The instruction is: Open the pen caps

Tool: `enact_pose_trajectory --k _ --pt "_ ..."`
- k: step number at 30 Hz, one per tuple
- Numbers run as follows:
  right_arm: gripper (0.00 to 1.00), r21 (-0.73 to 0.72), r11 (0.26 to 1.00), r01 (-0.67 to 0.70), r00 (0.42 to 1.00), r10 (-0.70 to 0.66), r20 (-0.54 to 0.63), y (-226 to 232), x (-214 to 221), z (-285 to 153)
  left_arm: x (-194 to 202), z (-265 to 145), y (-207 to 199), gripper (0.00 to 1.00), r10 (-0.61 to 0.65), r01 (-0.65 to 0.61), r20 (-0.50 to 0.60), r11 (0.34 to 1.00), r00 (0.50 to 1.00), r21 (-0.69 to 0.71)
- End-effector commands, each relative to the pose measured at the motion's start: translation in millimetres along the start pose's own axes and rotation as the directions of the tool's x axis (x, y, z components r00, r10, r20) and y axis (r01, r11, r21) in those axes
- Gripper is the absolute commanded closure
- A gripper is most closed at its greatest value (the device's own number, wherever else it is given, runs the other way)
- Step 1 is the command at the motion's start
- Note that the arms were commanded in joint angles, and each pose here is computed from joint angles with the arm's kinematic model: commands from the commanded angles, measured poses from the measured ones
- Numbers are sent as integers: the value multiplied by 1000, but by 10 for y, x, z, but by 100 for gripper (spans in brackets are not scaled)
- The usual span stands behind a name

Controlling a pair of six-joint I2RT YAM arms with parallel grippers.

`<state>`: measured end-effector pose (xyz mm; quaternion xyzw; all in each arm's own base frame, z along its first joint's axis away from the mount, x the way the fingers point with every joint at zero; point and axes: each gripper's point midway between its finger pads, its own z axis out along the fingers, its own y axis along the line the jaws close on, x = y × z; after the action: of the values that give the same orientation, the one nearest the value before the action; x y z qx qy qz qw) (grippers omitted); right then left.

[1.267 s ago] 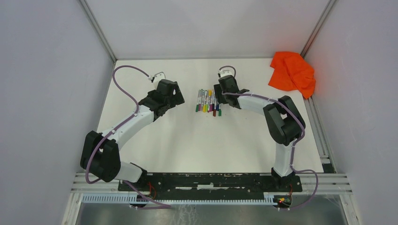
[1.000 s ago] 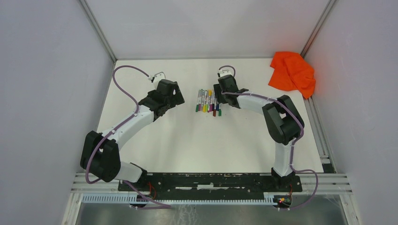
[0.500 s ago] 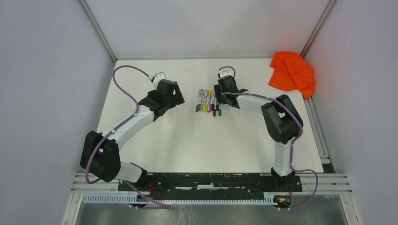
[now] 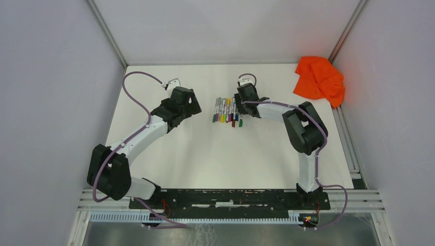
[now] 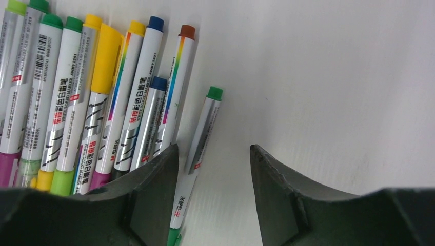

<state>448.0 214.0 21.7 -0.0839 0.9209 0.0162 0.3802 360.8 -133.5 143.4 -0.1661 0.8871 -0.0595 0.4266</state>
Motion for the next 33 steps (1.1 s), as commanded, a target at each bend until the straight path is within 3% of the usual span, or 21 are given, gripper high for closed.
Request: enact_pose_trajectory --k 1,8,16,23,26,30,33 --pt "46 13 1000 8 1000 -8 -12 -14 -40 43 -159 -95 -69 4 -60 59 44 998 997 17" --pt "59 18 999 39 996 -37 -84 -54 165 23 -179 -121 -73 4 -67 67 45 998 997 18" --pt "71 -59 998 -30 988 21 -155 73 507 70 -143 -147 -140 0 -68 67 21 996 997 58" --pt "88 -101 991 -83 981 64 -181 135 667 65 -49 -213 -426 0 -66 66 -9 966 998 249" --pt "100 -108 990 -94 982 74 -171 111 656 37 16 -245 -565 0 -63 71 -32 939 997 337" --pt "100 -173 979 -112 989 93 -117 166 528 -84 182 -276 -717 2 -59 82 -66 886 996 455" --pt "100 -244 960 -139 990 132 -41 249 334 -232 322 -342 -871 6 -55 94 -85 813 995 575"
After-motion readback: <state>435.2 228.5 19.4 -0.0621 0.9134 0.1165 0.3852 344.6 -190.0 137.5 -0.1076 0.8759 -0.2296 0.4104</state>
